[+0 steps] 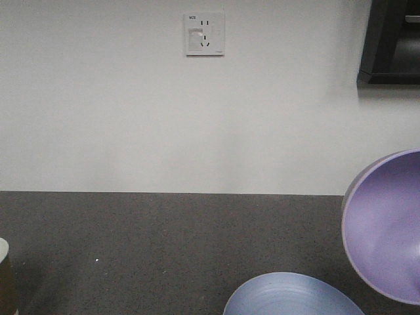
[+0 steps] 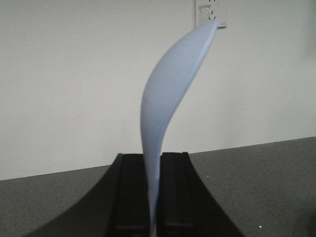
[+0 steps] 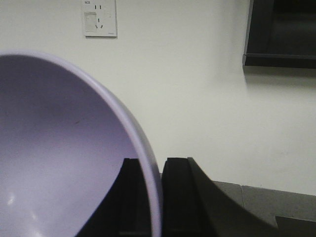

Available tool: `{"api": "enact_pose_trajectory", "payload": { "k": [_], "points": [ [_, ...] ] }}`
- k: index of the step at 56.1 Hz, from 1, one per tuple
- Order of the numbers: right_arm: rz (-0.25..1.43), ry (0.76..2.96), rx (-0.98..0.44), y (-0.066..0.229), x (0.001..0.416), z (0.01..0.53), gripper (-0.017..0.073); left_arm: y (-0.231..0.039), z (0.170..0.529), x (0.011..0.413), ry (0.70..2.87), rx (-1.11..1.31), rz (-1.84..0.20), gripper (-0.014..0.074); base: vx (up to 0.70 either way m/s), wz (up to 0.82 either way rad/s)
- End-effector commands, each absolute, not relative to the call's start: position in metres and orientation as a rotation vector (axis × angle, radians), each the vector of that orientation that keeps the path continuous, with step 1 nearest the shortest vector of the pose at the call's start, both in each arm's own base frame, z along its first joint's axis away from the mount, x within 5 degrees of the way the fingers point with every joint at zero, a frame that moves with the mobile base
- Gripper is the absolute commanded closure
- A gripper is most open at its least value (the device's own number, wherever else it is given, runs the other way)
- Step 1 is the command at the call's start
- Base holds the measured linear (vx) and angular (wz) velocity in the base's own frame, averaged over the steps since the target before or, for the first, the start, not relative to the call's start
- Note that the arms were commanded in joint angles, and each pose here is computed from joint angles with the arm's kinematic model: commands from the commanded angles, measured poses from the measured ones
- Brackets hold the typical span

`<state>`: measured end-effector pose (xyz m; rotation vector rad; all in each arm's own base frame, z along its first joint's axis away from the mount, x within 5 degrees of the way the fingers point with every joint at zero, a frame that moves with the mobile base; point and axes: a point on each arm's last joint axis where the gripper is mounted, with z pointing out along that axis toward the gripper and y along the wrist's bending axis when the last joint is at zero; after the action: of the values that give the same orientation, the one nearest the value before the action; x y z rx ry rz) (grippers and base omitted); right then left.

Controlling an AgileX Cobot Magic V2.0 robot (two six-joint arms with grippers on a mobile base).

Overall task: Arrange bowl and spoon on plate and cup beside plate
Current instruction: 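Carry the lavender bowl with the right gripper over the blue plate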

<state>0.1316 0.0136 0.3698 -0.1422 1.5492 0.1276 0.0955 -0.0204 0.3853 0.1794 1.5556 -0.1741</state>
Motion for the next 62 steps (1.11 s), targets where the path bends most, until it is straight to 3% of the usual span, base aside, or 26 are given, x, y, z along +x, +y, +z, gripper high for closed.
{"api": "enact_pose_trajectory", "payload": {
  "k": [1, 62],
  "points": [
    [0.109, 1.501, -0.105, 0.0105, 0.1294, 0.3822, 0.0568, -0.0180, 0.3983, 0.0938, 1.484, 0.137, -0.173, 0.0591, 0.02, -0.01],
    [0.158, 1.511, -0.101, 0.0130, 0.1311, 0.3811, 0.0568, -0.0170, 0.3995, 0.0939, 1.471, 0.126, -0.166, 0.0591, 0.00, 0.00]
  ]
}}
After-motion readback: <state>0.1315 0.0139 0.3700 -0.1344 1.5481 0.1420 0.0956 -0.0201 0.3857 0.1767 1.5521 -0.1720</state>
